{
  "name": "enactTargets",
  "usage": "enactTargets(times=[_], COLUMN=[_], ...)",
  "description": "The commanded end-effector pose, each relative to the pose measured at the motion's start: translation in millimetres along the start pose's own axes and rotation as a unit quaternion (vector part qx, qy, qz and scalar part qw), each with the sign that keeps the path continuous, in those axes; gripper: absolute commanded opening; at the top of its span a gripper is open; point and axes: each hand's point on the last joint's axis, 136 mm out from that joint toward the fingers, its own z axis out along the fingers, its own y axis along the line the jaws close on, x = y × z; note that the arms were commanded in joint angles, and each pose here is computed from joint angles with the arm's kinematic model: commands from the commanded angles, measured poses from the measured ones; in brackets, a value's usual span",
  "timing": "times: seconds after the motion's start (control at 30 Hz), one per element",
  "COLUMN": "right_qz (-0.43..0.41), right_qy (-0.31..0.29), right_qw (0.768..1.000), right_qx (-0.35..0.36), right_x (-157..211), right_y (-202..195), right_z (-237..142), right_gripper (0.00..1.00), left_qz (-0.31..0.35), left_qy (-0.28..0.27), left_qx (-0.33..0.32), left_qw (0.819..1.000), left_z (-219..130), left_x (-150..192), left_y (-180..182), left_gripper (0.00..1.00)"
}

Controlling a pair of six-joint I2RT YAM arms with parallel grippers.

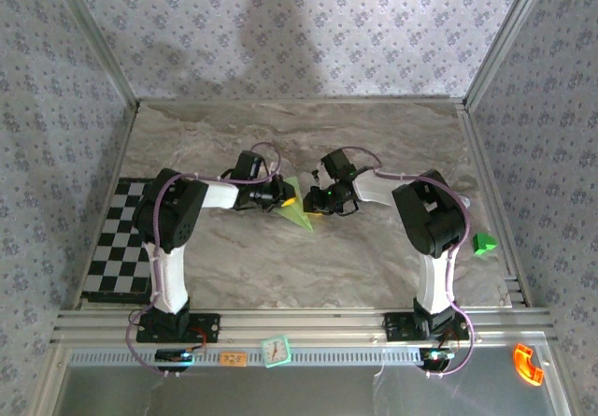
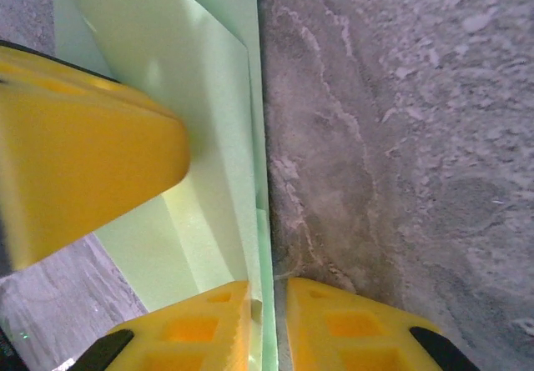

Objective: Fold a paper plane with a square sheet of paper (pick it up from the middle)

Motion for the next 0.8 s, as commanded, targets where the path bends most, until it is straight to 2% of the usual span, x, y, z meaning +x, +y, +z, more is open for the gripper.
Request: enactTargets(times=[0.0,0.23,0.77], right_qz=[0.019,0.014,0.007], right_qy=[0.051,0.053,0.064], right_qw=[0.997,0.997,0.996], right_qx=[0.049,0.055,0.060], right_x=[37,40,46], right_y=[-24,-25,-25], right_z=[16,18,24], right_gripper=[0.22,0.22,0.20], left_qz=[0.023,0.019,0.013], left_qy=[-0.016,-0.020,0.013], left_qx=[0.015,0.007,-0.010], left_qw=[0.999,1.000,1.000], left_z=[-13,-15,0], left_x=[-9,-8,3], left_y=[-26,-23,-13], left_gripper=[0.10,0.10,0.09])
